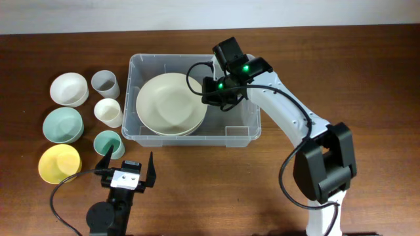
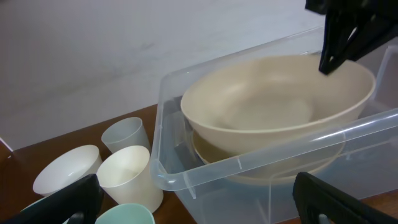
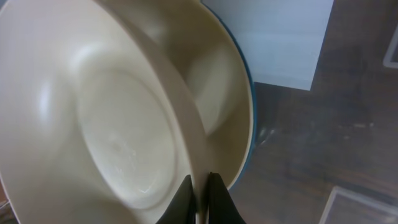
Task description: Pack container
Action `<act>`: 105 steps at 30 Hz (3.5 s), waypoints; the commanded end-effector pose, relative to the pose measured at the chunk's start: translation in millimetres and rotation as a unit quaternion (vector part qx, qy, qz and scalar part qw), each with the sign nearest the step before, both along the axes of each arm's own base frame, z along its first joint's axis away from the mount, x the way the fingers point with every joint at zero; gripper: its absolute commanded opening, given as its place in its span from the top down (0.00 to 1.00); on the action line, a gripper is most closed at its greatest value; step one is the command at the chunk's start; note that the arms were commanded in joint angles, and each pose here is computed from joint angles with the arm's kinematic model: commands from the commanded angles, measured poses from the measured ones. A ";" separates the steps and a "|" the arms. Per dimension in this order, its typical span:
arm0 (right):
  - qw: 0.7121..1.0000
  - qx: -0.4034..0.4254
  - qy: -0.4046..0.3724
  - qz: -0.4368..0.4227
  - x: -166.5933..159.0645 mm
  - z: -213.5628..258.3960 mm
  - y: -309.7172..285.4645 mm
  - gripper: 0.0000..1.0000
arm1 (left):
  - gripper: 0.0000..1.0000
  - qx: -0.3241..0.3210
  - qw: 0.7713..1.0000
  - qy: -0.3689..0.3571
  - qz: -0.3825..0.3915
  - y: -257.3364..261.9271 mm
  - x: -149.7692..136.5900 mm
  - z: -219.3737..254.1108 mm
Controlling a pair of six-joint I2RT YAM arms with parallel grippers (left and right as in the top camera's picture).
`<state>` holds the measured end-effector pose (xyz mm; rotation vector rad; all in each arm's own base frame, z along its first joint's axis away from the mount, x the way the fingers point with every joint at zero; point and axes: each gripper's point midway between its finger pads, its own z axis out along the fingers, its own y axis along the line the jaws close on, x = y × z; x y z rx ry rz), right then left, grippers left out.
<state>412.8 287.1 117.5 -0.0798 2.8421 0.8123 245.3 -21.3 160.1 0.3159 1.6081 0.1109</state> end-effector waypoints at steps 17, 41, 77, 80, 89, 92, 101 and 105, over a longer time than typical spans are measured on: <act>1.000 0.012 0.013 0.002 3.6 -19.8 10.9 0.89 | 0.00 0.008 1.000 0.000 0.006 2.6 -0.1 -0.9; 0.999 0.038 0.028 0.008 -1.3 -15.1 18.1 0.46 | 0.00 0.008 1.000 0.000 0.006 2.5 -0.1 -0.9; 0.857 -0.275 0.041 -0.433 -66.2 163.3 -418.3 0.01 | 0.00 0.008 1.000 0.000 0.006 2.5 -0.1 -0.9; 0.844 -0.270 0.092 -0.455 -83.8 139.9 -440.4 0.01 | 0.00 0.008 1.000 0.000 0.006 2.7 -0.1 -0.9; 0.832 -0.251 0.178 -0.461 -101.2 63.8 -453.4 0.01 | 0.00 0.008 1.000 0.000 0.006 2.5 -0.1 -1.1; 0.840 -0.231 0.183 -0.456 -96.9 48.0 -446.0 0.01 | 0.00 0.008 1.000 0.000 0.006 2.6 -0.1 -1.1; 0.840 -0.230 0.187 -0.455 -97.3 40.8 -445.8 0.01 | 0.00 0.008 1.000 0.000 0.006 2.5 -0.1 -1.1; 0.840 -0.230 0.187 -0.455 -97.3 40.8 -445.8 0.01 | 0.00 0.008 1.000 0.000 0.006 2.5 -0.1 -1.1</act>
